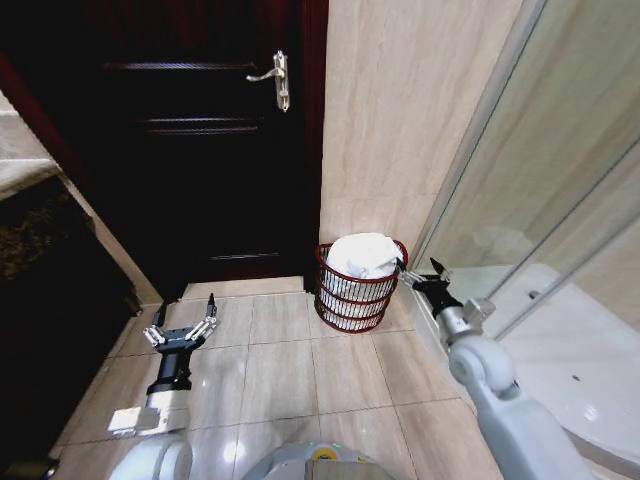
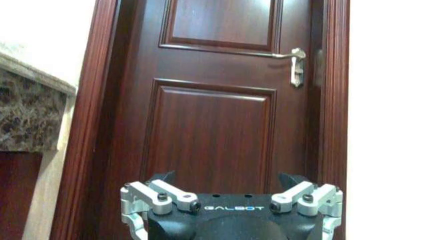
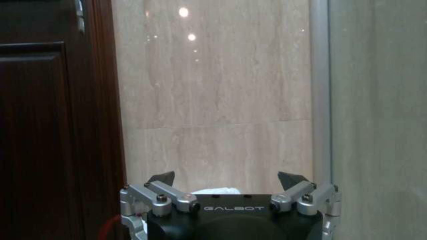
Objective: Discard the used towel into the hamper.
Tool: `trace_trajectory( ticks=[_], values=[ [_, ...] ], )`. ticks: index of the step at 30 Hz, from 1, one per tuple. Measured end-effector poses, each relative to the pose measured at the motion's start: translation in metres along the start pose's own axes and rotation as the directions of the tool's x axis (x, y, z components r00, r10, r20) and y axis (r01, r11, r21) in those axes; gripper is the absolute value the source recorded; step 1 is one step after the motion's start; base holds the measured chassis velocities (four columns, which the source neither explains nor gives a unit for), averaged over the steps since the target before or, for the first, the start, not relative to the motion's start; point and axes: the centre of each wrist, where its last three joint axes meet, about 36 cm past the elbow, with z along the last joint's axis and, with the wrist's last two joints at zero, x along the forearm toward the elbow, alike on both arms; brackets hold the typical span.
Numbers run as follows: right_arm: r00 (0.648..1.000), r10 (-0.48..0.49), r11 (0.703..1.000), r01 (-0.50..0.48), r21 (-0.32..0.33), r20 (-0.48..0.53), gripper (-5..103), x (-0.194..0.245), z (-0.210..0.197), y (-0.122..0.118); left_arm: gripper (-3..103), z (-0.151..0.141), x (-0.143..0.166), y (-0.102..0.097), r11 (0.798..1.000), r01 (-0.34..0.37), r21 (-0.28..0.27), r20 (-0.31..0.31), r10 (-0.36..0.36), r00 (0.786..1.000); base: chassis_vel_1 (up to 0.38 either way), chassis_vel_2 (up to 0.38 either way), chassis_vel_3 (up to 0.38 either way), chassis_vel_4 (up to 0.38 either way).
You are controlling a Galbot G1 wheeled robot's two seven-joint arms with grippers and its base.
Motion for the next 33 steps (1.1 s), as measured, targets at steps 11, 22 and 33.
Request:
trace_trajectory(
  ticks=[11,22,33],
  values=[
    [0.999,0.037,0.999,-0.037,-0.007,-0.017,100,0.008,0.007,0.003,100,0.000,-0.004,-0.005,0.999,-0.026,0.018,-0.013,0.026,1.000,-0.040,0.027,0.026,-0.027],
    [0.999,0.032,0.999,-0.033,-0.009,-0.029,100,0.006,0.010,0.007,100,-0.001,-0.002,-0.005,0.999,-0.030,0.015,-0.016,0.030,0.999,-0.148,0.144,0.161,-0.137],
    [0.997,-0.007,0.997,0.001,-0.082,-0.078,100,-0.032,0.003,-0.002,100,0.001,-0.001,-0.003,1.000,0.004,-0.004,-0.023,-0.004,1.000,-0.027,0.037,0.028,-0.033]
  ],
)
